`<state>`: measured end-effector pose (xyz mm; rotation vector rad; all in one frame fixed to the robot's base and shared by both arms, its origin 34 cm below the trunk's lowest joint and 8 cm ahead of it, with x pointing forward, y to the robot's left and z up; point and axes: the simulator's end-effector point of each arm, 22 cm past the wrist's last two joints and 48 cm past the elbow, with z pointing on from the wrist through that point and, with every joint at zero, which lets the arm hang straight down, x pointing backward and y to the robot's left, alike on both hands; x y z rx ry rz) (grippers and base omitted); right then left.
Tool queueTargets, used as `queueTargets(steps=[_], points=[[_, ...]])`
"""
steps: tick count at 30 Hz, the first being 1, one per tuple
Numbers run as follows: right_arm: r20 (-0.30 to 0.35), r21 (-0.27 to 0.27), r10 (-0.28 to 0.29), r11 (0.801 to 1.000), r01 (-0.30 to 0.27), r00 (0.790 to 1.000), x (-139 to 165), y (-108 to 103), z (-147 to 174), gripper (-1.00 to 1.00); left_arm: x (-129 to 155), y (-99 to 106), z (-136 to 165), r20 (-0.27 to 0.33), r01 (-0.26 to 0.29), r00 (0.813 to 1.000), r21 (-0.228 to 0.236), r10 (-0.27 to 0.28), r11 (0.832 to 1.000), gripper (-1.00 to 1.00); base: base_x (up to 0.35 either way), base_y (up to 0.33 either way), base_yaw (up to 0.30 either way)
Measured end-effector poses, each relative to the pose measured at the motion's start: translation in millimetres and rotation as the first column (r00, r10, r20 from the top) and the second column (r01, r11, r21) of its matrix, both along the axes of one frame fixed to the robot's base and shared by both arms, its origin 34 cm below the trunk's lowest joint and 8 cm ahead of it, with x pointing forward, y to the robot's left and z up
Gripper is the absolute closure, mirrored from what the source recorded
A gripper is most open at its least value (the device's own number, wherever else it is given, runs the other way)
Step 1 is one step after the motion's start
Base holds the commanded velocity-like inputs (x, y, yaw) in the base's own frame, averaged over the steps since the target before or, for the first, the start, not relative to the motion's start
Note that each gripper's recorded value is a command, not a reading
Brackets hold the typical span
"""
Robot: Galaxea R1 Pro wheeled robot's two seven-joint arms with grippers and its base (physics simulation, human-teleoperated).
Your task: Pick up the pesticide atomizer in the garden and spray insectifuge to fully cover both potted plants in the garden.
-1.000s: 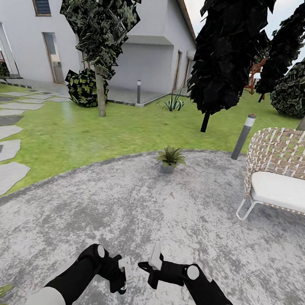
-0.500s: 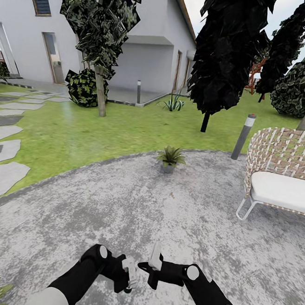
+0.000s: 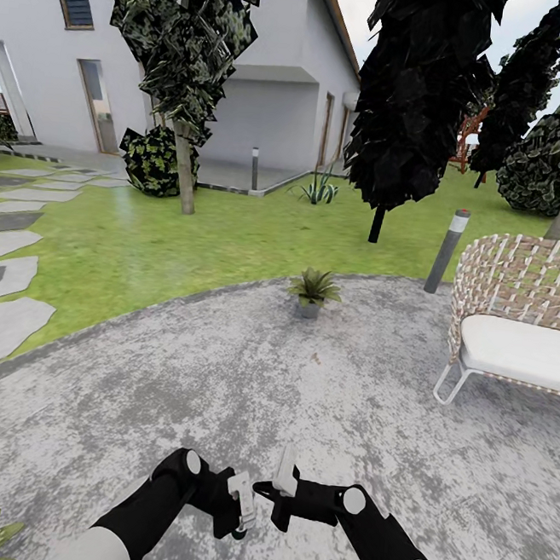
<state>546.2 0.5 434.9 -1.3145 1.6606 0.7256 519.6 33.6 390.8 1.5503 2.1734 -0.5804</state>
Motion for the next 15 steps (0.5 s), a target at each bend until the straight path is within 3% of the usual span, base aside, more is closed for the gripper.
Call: queueTargets(steps=[15], points=[[0.000, 0.000, 0.000, 1.000, 0.000, 1.000, 0.0, 0.0, 0.0, 1.00, 9.5, -0.6, 5.9, 0.011, -0.006, 1.000, -0.004, 0.006, 1.000, 1.00, 0.000, 0.000, 0.000]])
